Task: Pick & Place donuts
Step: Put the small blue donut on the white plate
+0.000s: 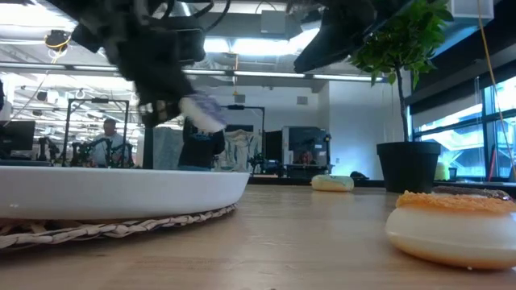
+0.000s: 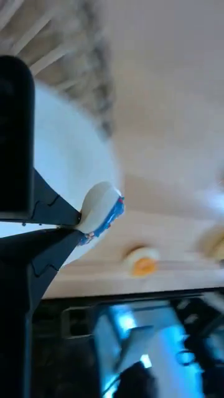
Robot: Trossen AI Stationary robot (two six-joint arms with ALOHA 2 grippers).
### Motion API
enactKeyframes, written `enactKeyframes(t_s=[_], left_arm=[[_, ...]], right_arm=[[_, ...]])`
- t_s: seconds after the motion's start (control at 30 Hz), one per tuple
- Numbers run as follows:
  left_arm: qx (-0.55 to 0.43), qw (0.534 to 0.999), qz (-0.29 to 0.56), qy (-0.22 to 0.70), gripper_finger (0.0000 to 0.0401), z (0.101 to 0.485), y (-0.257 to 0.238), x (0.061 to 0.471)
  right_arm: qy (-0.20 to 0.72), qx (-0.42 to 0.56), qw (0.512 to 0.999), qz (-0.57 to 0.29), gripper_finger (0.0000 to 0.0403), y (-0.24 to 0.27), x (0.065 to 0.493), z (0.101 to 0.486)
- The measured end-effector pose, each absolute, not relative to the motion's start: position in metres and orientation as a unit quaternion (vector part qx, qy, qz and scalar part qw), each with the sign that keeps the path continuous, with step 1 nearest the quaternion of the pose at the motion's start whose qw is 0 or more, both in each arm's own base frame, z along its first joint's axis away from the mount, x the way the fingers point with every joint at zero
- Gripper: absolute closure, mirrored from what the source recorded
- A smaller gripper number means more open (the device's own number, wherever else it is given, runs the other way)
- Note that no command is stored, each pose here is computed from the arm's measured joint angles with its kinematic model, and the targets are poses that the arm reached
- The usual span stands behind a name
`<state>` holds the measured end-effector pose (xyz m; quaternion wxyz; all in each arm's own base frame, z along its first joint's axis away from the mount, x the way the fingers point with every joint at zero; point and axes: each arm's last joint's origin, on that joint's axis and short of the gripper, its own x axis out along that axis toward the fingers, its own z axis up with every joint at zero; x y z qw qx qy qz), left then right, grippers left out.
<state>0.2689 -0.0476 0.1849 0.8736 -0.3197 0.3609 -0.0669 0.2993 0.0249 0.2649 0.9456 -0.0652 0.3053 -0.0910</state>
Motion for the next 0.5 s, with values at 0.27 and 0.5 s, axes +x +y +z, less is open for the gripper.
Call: enactKeyframes(t_s=[0.27, 0.5], left_arm=[[-0.323, 0.837, -0.07, 0.435, 0.0389, 0.175, -0.07, 0.255], [-0.299, 0.853, -0.023, 0.426, 0.0389, 0.174, -0.081, 0.251]], right_arm=[[0.317, -0.056, 0.942, -0.094, 0.0208, 0.025, 0.302, 0.258], [0.35, -0.05, 0.93, -0.099, 0.0208, 0.026, 0.308, 0.243]])
